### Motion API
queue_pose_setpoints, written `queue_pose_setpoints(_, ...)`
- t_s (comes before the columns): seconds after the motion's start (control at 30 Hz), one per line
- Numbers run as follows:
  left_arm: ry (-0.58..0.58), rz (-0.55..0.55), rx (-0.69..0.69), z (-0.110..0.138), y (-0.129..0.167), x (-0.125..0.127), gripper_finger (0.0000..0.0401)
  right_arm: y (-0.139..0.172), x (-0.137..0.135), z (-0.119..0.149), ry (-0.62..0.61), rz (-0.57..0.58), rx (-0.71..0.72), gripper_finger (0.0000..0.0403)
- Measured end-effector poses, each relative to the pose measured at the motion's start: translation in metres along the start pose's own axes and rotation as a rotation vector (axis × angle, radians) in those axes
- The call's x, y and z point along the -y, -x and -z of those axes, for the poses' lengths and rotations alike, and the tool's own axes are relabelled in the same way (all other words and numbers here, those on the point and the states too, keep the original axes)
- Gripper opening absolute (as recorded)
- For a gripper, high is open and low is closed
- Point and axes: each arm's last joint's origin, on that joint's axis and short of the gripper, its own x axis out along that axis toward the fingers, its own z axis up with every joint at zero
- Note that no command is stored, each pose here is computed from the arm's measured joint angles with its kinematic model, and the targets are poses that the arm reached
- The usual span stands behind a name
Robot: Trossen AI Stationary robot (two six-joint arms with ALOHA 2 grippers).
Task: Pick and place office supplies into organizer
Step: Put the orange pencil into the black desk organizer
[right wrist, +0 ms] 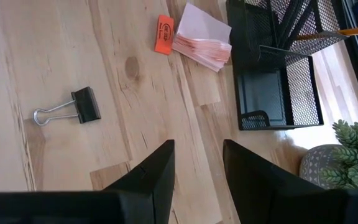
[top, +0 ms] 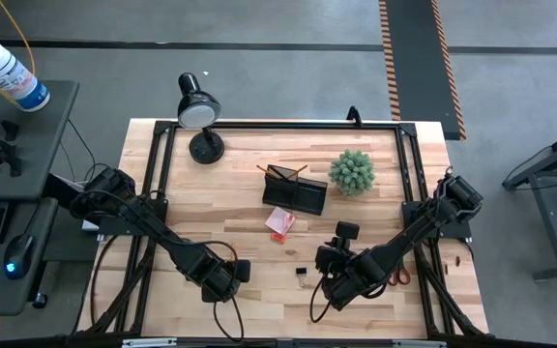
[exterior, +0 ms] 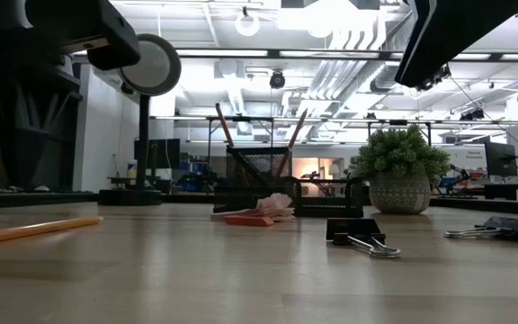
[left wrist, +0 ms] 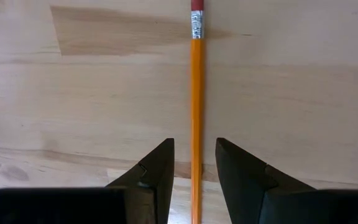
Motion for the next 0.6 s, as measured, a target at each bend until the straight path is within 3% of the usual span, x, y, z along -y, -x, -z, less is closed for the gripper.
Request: queue_pose_setpoints(0.6, 0.003, 0.072, -0.028, -0.004, -0.024, 0.002, 0.0106, 0.0, 0.0, -0.001, -0.001, -0.005, 0.003, 0.0129)
